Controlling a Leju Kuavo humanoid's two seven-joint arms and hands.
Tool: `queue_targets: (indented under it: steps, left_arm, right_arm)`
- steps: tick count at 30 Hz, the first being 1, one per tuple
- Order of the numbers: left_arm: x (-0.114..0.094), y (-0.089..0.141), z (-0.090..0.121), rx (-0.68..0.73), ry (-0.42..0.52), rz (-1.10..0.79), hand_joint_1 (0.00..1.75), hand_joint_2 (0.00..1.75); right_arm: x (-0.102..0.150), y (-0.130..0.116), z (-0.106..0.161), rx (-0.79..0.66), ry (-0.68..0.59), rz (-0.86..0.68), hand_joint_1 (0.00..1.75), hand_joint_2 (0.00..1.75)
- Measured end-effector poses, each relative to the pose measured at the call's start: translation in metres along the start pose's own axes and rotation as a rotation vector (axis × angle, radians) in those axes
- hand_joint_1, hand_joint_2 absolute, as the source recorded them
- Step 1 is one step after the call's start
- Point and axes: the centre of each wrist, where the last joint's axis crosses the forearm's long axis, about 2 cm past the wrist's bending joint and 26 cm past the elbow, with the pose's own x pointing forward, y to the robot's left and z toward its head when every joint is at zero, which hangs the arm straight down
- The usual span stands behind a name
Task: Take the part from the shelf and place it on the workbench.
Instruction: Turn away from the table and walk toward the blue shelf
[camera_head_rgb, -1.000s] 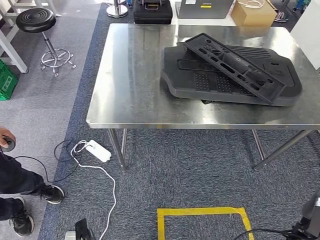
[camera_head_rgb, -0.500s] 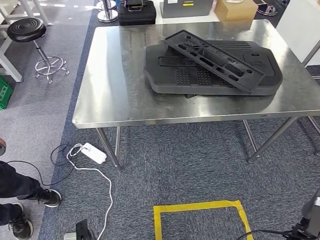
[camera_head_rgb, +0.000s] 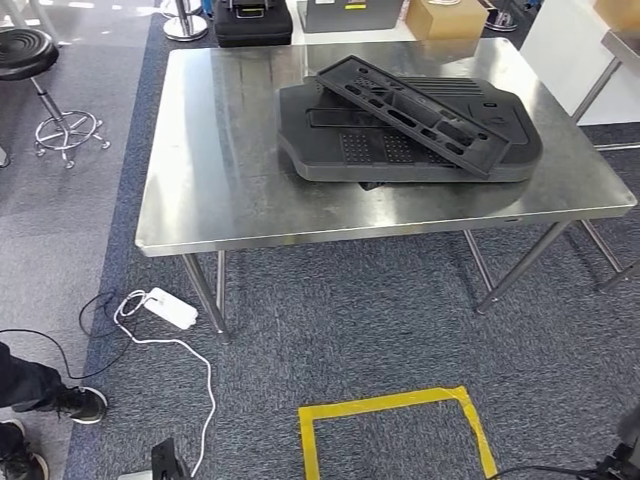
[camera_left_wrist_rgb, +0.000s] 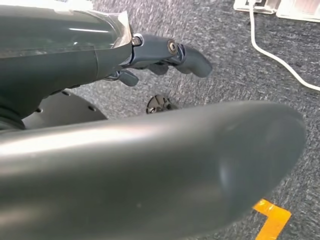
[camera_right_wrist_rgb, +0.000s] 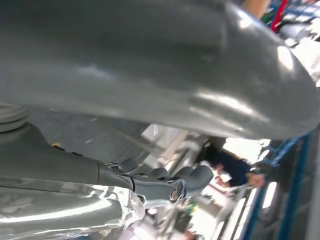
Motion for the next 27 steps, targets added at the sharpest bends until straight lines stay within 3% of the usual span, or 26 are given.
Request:
queue_targets:
  steps: [10,27]
  left_arm:
    - [0.001,-0.001,0.0,-0.002,0.002,0.001,0.0,0.0]
    - [0.0,0.0,0.0,0.002,0.006,0.0,0.0,0.0]
  right_arm:
    - [-0.043,-0.014,0.012,-0.002,0.178,0.056,0.0,0.0]
    - [-0.09,-0.029,0.048,-0.005,0.382,0.138,0.0,0.0]
